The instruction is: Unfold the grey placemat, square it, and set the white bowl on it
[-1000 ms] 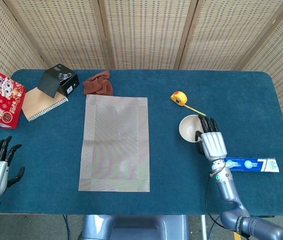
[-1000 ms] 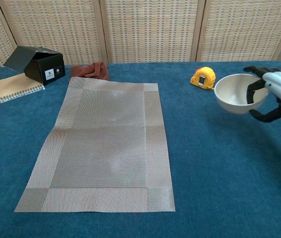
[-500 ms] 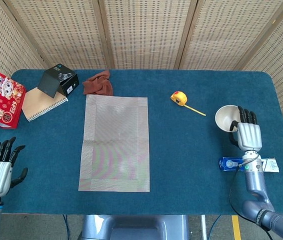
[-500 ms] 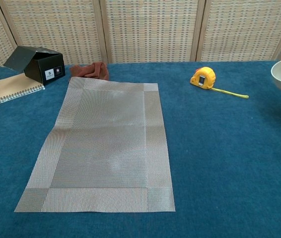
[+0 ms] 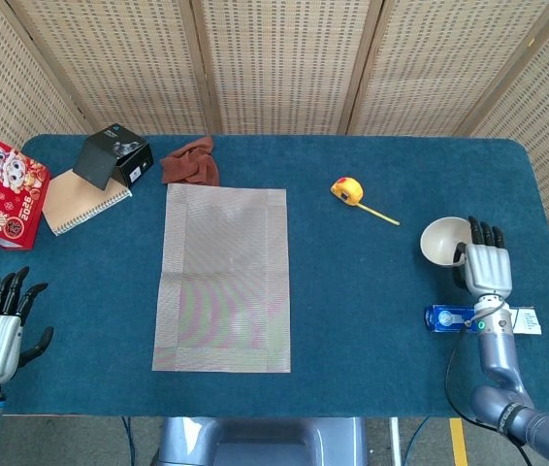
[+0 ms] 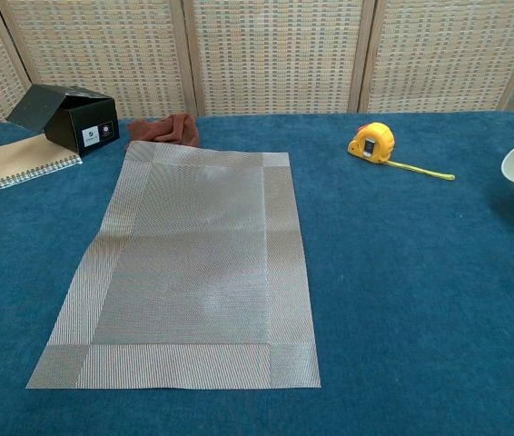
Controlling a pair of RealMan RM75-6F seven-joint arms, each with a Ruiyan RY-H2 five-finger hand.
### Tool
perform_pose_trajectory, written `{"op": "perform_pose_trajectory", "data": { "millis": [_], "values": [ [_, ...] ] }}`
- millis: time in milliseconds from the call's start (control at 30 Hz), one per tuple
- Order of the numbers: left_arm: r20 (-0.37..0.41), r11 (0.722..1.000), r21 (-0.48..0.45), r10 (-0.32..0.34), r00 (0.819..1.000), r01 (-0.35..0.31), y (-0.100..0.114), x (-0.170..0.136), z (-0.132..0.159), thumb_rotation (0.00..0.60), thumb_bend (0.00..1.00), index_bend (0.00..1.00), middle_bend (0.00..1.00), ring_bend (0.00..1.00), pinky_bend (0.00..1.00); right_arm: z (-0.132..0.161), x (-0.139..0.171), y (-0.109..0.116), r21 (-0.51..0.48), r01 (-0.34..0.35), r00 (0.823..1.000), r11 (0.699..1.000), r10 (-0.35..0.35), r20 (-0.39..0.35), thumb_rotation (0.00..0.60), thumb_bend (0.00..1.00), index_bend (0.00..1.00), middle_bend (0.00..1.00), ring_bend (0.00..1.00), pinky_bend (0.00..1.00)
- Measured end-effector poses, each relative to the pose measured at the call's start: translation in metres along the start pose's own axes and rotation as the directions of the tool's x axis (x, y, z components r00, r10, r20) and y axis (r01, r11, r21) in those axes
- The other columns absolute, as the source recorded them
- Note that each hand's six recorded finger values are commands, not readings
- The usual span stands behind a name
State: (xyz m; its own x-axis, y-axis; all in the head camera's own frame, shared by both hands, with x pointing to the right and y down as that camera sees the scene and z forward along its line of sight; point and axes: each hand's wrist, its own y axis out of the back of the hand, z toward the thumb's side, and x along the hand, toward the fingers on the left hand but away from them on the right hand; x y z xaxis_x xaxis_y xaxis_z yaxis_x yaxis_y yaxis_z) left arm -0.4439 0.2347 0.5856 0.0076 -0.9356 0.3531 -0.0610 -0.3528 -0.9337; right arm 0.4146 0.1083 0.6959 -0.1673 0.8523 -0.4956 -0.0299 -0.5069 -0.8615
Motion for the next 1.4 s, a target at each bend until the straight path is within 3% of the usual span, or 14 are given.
{"op": "perform_pose_trajectory", "data": {
  "millis": [367,700,800,1167,1400],
  "values": [
    [-0.002,1.000,0.001,-0.007,1.000,0.007,0.000,-0.001,0.000,0.600,0.32,0.19,0.00,0.00,0.00,-0.006,0.003,-0.008,0.027,-0.024,0.999,0.999,0.024,0.026,0.600,0.47,0.59,0.00,0.00,0.00],
    [-0.003,1.000,0.000,-0.015,1.000,0.015,-0.002,0.000,0.000,0.600,0.32,0.19,0.00,0.00,0.00,-0.013,0.006,-0.011,0.030,-0.042,0.998,0.999,0.040,0.039,0.600,0.29,0.22,0.00,0.00,0.00],
    [-0.002,1.000,0.000,-0.013,1.000,0.013,-0.001,0.000,0.001,0.600,0.32,0.19,0.00,0.00,0.00,-0.012,0.009,-0.006,0.028,-0.026,0.999,0.999,0.026,0.030,0.600,0.26,0.19,0.00,0.00,0.00],
    [-0.002,1.000,-0.016,-0.001,1.000,0.001,0.004,-0.001,0.000,0.600,0.32,0.19,0.00,0.00,0.00,0.011,0.037,0.013,0.015,0.065,0.996,0.998,-0.064,-0.057,0.600,0.16,0.18,0.00,0.00,0.00],
    [0.010,0.999,-0.030,0.023,1.000,-0.023,0.011,-0.004,0.002,0.600,0.32,0.16,0.00,0.00,0.00,0.057,0.077,0.013,-0.017,0.063,0.976,0.998,-0.065,-0.210,0.600,0.11,0.18,0.00,0.00,0.00]
  ]
}}
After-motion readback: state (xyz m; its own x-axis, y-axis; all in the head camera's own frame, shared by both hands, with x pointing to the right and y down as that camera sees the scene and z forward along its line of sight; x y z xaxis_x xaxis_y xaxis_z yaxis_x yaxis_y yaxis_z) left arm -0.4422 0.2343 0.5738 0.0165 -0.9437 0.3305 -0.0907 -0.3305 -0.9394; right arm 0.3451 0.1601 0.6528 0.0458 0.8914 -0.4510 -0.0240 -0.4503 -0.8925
